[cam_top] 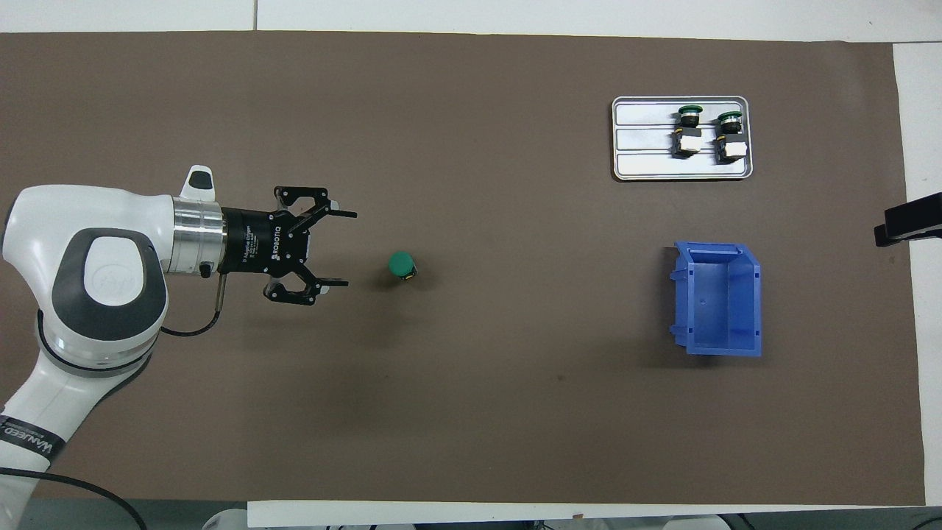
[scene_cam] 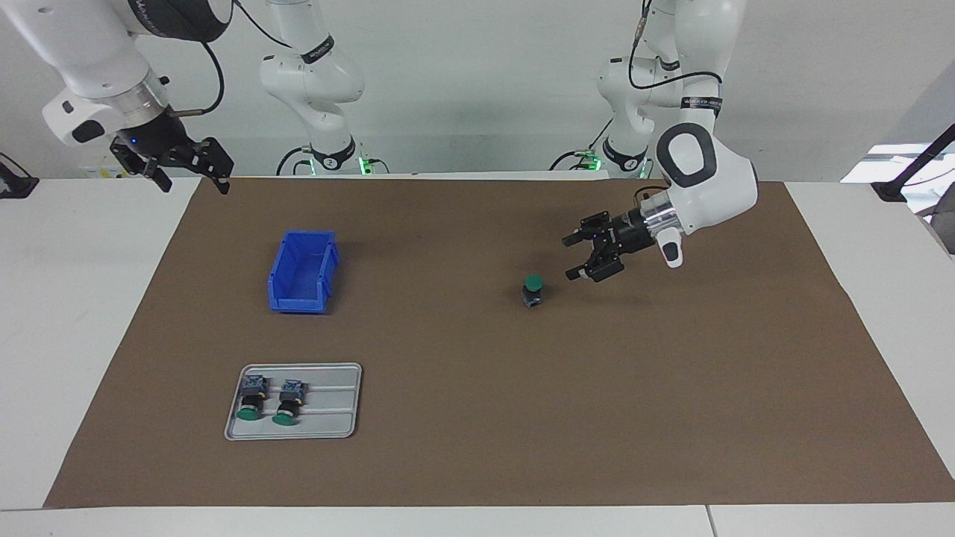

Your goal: Place and press button with both arms

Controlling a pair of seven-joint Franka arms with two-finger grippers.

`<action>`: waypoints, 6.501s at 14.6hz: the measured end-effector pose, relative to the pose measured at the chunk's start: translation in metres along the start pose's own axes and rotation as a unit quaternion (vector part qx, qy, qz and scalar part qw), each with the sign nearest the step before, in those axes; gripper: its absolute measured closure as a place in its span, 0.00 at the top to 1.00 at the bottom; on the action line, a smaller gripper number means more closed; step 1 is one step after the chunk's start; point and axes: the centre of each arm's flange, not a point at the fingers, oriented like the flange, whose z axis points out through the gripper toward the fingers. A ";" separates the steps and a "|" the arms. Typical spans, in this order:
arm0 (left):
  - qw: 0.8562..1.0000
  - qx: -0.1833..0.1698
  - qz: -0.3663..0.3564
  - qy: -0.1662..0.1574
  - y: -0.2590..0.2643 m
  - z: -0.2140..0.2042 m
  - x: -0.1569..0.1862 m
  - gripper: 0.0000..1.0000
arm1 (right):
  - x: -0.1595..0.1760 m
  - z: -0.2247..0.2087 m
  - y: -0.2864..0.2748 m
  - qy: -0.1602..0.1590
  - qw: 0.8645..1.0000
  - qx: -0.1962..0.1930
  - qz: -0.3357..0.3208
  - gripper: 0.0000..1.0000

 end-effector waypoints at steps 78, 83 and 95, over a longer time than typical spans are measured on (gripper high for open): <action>0.852 0.301 0.394 0.171 0.004 -0.252 0.007 1.00 | -0.008 0.045 -0.327 0.035 0.990 0.057 -0.124 0.99; 0.842 0.318 0.396 0.182 -0.001 -0.260 0.007 1.00 | -0.029 0.143 -0.532 0.085 0.983 0.072 -0.145 0.99; 0.830 0.323 0.405 0.208 0.004 -0.259 0.011 1.00 | -0.024 0.293 -0.563 0.099 0.972 0.050 -0.208 0.94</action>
